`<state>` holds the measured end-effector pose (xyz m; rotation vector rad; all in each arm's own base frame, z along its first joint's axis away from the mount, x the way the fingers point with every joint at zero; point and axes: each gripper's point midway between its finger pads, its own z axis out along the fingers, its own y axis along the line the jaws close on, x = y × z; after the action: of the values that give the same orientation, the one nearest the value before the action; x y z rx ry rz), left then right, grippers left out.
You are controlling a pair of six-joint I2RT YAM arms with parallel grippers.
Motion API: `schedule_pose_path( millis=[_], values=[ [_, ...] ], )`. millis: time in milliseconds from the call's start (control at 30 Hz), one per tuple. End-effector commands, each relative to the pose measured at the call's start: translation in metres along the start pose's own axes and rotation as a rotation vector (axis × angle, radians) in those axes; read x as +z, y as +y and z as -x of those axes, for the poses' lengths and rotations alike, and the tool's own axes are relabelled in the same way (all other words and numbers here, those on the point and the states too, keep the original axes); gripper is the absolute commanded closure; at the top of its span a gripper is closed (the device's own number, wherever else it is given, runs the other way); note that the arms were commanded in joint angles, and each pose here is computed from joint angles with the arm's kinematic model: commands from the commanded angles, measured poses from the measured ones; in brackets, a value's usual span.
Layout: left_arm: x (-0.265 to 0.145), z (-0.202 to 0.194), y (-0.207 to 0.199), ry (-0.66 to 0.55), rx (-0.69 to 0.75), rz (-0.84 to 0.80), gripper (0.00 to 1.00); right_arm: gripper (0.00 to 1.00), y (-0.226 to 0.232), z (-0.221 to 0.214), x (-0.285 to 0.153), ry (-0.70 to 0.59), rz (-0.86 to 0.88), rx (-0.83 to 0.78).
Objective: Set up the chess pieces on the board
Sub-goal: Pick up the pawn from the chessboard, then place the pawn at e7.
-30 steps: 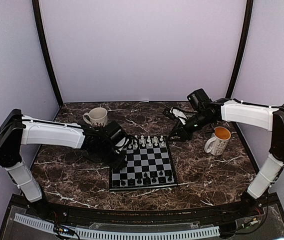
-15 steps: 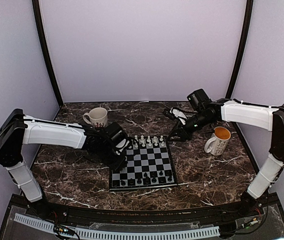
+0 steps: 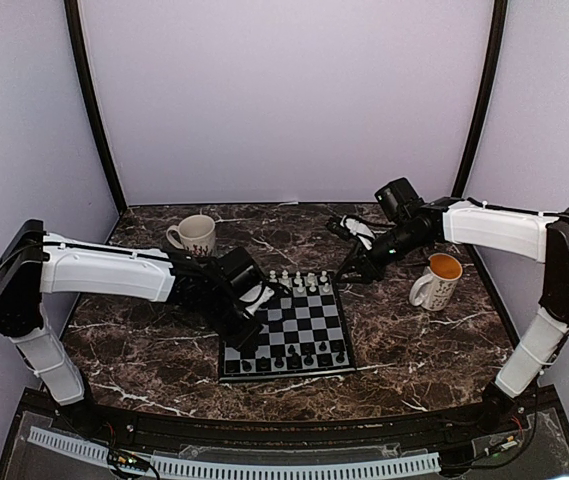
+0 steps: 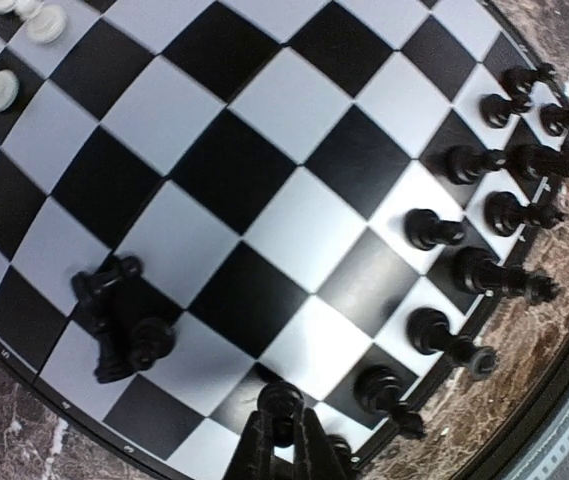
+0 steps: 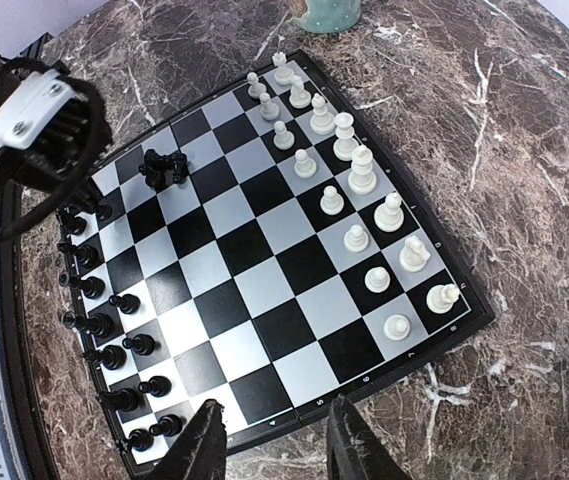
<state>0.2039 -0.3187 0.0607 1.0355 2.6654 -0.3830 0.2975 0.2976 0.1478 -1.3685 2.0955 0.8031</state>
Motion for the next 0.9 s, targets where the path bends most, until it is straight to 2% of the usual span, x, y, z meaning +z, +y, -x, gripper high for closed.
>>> schedule_pose_path(
  millis=[0, 200, 867],
  values=[
    [-0.017, 0.022, -0.033, -0.070, 0.110, -0.078, 0.98, 0.65, 0.003, 0.004, -0.006, -0.023, -0.003, -0.028],
    [-0.002, 0.031, -0.046, -0.048, 0.156, -0.084, 0.98, 0.65, 0.003, 0.004, -0.007, -0.027, -0.005, -0.028],
    [0.018, 0.031, -0.044, -0.002, 0.163, -0.054, 0.96, 0.65, 0.002, 0.001, -0.005, -0.025, 0.007, -0.018]
  ],
)
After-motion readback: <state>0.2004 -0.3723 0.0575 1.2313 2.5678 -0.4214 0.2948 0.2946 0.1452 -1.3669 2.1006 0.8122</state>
